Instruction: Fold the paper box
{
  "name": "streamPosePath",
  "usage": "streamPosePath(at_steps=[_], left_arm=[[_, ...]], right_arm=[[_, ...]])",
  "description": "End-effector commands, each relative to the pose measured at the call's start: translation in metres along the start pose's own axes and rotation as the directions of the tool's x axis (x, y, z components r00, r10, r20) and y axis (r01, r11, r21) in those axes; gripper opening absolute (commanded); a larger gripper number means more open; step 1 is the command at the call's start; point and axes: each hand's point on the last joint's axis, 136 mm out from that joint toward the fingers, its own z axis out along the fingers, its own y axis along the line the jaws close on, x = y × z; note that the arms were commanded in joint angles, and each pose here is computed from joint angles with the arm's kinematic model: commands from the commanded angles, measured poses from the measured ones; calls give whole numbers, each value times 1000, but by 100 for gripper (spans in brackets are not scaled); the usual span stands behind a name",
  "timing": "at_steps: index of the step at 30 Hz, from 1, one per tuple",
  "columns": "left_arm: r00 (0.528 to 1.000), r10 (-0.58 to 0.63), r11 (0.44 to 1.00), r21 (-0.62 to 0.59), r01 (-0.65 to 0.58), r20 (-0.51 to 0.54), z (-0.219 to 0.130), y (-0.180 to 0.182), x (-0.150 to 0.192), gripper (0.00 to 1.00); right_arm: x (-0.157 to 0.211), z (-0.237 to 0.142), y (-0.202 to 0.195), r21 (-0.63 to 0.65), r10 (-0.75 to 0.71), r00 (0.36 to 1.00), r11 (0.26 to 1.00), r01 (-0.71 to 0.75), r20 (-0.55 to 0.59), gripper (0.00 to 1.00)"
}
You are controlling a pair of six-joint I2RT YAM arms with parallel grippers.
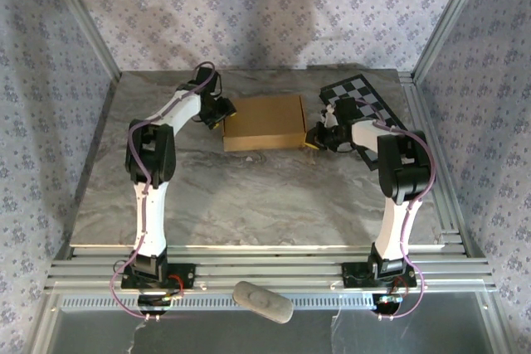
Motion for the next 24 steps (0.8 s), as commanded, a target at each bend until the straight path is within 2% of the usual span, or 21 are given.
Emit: streamPosePath(at_steps=[1,7,15,24], left_arm=[[992,-26,992,-127,11,-121,14,30,30,53],[982,-34,983,-184,-1,-184,19,52,51,49],[970,-43,977,-214,-9,-238,13,58,60,49],[965,-39,971,-239,-25,-258,-2,68,71,48]], right_arm=[[2,8,-9,20,-6,1000,1000,7,-17,11],[-7,17,-19,51,5,1000,999,-5,2,11],[-9,31,-43,150,69,998,986,-68,-2,13],[-27,11,-45,178,45,996,982,-58,77,20]])
